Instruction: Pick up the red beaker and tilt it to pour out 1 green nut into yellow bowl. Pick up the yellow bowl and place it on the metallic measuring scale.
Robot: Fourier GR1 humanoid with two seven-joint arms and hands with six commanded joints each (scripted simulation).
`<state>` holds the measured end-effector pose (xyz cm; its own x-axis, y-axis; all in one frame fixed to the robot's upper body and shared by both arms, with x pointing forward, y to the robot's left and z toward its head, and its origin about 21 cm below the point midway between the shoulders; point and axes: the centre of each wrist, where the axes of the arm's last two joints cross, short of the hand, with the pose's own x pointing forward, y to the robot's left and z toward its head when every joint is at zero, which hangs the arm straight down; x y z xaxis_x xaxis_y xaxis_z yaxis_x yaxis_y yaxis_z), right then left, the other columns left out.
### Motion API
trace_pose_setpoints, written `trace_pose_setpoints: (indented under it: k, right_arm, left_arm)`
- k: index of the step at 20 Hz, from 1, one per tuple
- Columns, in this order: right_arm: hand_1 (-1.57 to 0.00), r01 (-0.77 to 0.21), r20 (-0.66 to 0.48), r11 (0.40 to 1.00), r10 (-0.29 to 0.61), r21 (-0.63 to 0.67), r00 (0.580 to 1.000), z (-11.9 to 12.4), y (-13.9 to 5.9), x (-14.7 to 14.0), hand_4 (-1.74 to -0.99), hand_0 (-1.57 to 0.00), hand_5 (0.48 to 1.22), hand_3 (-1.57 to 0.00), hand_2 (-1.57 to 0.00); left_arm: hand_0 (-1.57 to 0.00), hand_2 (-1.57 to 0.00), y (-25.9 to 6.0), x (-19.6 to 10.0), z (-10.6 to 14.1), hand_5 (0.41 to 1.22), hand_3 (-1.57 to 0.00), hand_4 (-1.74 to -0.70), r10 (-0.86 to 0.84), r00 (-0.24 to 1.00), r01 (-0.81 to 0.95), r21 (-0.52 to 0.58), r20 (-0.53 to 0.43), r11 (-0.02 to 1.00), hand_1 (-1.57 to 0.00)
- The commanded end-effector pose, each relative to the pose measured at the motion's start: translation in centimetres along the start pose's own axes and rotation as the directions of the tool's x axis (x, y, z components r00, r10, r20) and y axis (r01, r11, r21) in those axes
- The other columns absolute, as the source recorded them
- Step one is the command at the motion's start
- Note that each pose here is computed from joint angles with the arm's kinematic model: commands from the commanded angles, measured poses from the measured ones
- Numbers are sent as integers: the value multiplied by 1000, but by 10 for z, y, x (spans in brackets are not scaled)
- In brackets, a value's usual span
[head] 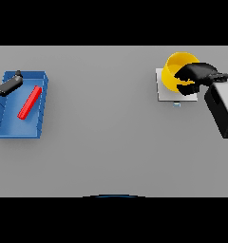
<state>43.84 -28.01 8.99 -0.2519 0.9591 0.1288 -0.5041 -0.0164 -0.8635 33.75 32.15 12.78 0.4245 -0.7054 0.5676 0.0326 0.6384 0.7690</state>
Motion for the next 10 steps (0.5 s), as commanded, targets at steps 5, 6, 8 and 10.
trace_pose_setpoints:
  k: [5, 6, 8, 10]
  right_arm:
    - [-226, -1, 2, 1000, 1, 25, 1000, -3, 2, -1, -1385, -255, 780, -541, -390]
    - [-181, -8, 13, 1000, 8, 29, 1000, -4, 1, -1, -1372, -204, 766, -507, -336]
    - [-115, -29, 25, 999, 28, 38, 999, -5, 3, -1, -1346, -130, 746, -442, -244]
    - [-73, -37, 21, 998, 36, 48, 999, -7, 1, 0, -1325, -83, 737, -387, -173]
  left_arm:
    - [1, 1, -4, -2, -5, 739, 1, -810, 2, 1000, -2, -6, 8, 1000, 1]
    - [1, 1, -2, -2, -4, 737, 1, -811, 5, 1000, -5, 4, 6, 1000, 1]
    - [1, 1, 2, -1, -5, 736, 1, -809, -3, 1000, 3, 11, 5, 1000, 1]
    - [1, 1, -2, 1, -6, 733, 1, -816, 9, 1000, -9, -2, 7, 1000, 1]
